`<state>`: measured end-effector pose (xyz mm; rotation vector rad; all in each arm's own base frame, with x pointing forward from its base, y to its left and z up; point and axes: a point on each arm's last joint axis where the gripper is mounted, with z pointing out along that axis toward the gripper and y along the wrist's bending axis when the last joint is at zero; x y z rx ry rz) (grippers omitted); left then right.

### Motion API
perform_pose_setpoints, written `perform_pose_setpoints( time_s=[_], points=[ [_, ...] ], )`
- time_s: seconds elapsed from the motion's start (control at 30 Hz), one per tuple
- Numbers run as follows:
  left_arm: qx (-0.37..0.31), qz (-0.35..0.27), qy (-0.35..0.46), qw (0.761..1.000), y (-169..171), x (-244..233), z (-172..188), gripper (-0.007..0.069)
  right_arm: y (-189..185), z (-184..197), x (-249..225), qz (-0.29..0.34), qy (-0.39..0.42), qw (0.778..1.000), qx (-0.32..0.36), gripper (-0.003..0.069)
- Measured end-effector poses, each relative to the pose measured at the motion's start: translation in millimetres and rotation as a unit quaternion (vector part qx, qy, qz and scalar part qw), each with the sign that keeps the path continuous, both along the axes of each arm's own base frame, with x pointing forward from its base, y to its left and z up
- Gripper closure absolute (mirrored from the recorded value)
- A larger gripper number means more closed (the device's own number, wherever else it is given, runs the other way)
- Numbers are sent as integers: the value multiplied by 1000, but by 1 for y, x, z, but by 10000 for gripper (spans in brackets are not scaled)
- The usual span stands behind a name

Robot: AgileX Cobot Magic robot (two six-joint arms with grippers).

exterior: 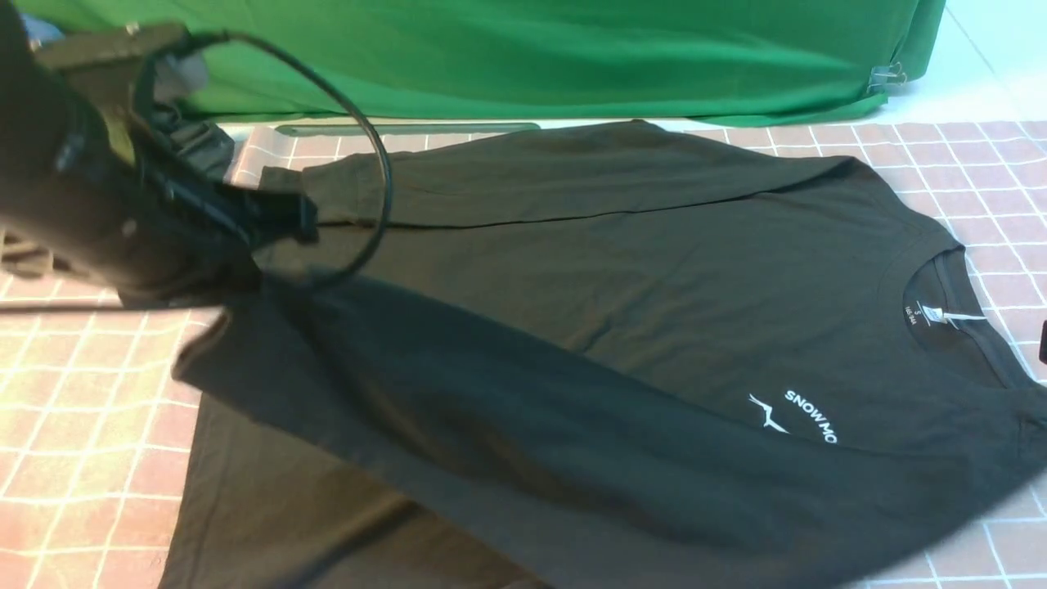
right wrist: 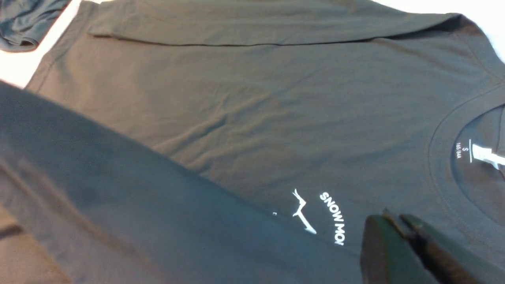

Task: Fold a long-sleeved shirt over a pink coffee tablecloth.
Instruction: 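Fold the left side of the black T-shirt inward over its body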

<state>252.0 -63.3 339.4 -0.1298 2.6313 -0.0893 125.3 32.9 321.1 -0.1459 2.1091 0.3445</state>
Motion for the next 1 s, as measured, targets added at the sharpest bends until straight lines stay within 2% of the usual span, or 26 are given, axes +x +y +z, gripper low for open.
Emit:
perform_pose_setpoints(
  time_s=[0.2, 0.5, 1.0],
  points=[
    [10, 5, -24, 1000, 9, 33, -14, 578, 0, 0, 0, -1, 1, 1000, 2, 591],
    [65, -28, -55, 996, 13, 71, -43, 578, 0, 0, 0, -2, 1, 1000, 5, 589],
    [126, -92, -112, 981, 9, 108, -73, 578, 1, 0, -1, 1, 8, 1000, 15, 583]
  ],
)
